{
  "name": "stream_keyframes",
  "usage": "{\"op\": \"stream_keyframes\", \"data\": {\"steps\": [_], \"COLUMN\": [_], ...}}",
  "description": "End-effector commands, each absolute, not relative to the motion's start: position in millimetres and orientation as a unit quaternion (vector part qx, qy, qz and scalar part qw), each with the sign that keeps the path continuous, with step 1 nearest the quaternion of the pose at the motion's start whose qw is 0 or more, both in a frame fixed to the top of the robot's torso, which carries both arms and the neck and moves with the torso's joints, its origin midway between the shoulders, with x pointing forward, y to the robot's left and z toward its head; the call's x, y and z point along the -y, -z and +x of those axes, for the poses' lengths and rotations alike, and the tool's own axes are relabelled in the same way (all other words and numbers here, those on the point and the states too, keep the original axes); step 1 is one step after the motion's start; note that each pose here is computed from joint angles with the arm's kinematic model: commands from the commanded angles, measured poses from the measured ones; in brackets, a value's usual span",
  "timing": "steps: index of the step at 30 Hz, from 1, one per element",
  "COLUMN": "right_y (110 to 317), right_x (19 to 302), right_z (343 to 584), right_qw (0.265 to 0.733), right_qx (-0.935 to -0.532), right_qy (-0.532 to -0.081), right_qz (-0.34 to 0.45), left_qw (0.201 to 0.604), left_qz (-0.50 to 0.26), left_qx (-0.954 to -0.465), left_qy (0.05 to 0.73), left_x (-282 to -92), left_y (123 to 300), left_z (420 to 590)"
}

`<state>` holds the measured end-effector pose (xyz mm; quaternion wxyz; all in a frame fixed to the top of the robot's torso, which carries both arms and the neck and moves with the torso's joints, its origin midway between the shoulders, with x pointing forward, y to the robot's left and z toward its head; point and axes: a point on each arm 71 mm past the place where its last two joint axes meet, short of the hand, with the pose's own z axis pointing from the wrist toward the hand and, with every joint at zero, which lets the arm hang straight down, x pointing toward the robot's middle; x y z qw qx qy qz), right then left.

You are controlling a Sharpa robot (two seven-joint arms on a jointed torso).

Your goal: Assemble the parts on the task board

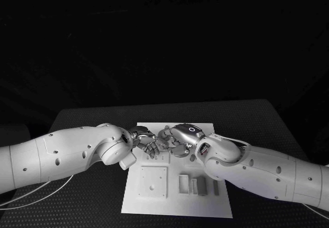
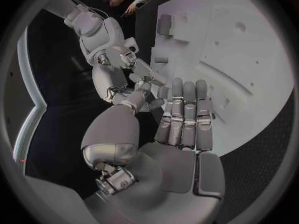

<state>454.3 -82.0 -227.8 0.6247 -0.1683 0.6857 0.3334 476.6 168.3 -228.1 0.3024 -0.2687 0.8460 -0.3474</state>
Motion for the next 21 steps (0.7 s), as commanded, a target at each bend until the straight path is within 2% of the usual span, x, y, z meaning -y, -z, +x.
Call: {"op": "stream_keyframes", "data": {"steps": [1,21], "right_y": [227.2,226.7], "right_x": [79.8,76.4], "right_z": [452.8,451.8], "right_qw": [0.623,0.622], "right_qx": [-0.683,-0.682], "right_qy": [-0.339,-0.342], "right_qz": [-0.173,-0.174], "left_qw": [0.3,0.303], "left_qz": [-0.273,-0.276], "left_qx": [-0.841,-0.839], "left_qy": [0.357,0.357], "left_x": [-166.4,-165.3], "left_y": [226.9,226.5], "left_z": [476.5,476.8]}}
